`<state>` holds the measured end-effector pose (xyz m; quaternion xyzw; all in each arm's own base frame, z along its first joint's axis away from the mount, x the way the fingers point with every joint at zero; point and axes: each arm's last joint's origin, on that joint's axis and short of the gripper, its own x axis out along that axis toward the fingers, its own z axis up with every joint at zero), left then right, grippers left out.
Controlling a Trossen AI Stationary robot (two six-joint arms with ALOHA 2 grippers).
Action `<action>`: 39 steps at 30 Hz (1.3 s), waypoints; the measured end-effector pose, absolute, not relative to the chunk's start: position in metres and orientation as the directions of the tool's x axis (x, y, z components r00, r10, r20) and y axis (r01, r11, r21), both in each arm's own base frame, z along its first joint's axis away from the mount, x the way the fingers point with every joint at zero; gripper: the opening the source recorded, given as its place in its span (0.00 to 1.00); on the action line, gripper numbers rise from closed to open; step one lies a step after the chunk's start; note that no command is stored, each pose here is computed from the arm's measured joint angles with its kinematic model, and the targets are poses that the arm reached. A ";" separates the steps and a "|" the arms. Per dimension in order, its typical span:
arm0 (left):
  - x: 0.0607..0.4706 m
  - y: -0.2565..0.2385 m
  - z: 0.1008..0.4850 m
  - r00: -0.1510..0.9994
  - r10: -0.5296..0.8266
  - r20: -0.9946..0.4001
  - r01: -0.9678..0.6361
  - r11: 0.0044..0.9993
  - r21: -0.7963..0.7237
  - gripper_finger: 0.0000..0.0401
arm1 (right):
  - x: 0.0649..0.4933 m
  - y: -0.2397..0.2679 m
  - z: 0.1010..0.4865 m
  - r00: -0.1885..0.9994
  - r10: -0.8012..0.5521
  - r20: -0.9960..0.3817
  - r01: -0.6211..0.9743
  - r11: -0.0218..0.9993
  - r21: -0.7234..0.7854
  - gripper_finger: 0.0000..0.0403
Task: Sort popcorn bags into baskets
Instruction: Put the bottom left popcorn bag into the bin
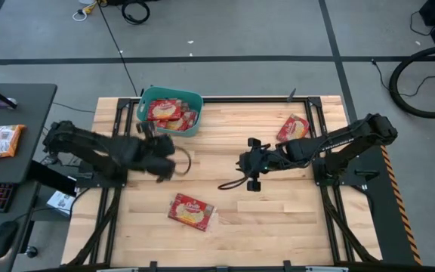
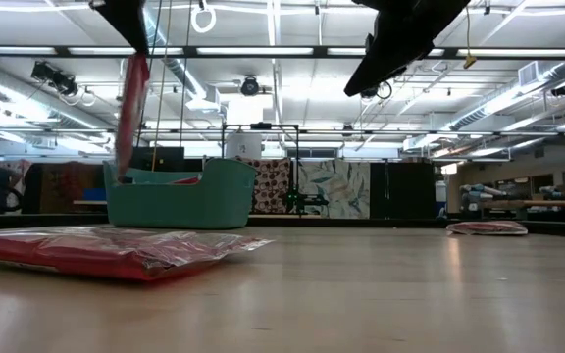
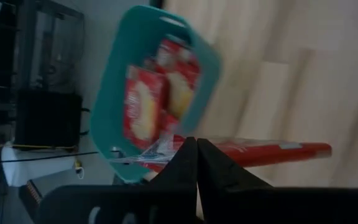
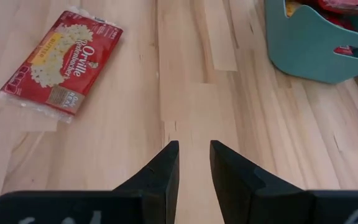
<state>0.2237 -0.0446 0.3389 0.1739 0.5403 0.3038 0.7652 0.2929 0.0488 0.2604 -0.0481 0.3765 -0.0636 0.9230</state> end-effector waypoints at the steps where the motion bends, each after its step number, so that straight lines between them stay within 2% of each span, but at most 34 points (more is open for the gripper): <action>1: 0.225 -0.036 0.341 0.229 0.660 -0.715 -0.284 0.748 0.600 0.00 | 0.293 0.050 0.260 0.709 -0.157 -0.687 0.087 0.987 -0.136 0.24; 10: 0.223 0.031 0.359 0.206 0.697 -0.687 -0.261 0.716 0.648 0.00 | 0.290 0.064 0.259 0.721 -0.177 -0.670 0.134 0.984 -0.116 0.24; 18: 0.224 0.084 0.364 0.216 0.676 -0.705 -0.187 0.737 0.649 0.00 | 0.280 0.074 0.230 0.720 -0.158 -0.676 0.165 0.985 -0.055 0.24; 24: 0.219 0.118 0.369 0.222 0.699 -0.680 -0.144 0.713 0.686 0.00 | 0.275 0.081 0.222 0.724 -0.142 -0.675 0.171 0.985 -0.025 0.24; 28: 0.212 0.132 0.368 0.226 0.668 -0.709 -0.024 0.732 0.681 0.00 | 0.275 0.086 0.222 0.731 -0.131 -0.669 0.158 0.987 -0.022 0.24; 39: 0.201 0.153 0.364 0.147 0.672 -0.726 0.342 0.654 0.674 0.00 | 0.275 0.085 0.223 0.735 -0.160 -0.659 0.183 0.983 -0.034 0.24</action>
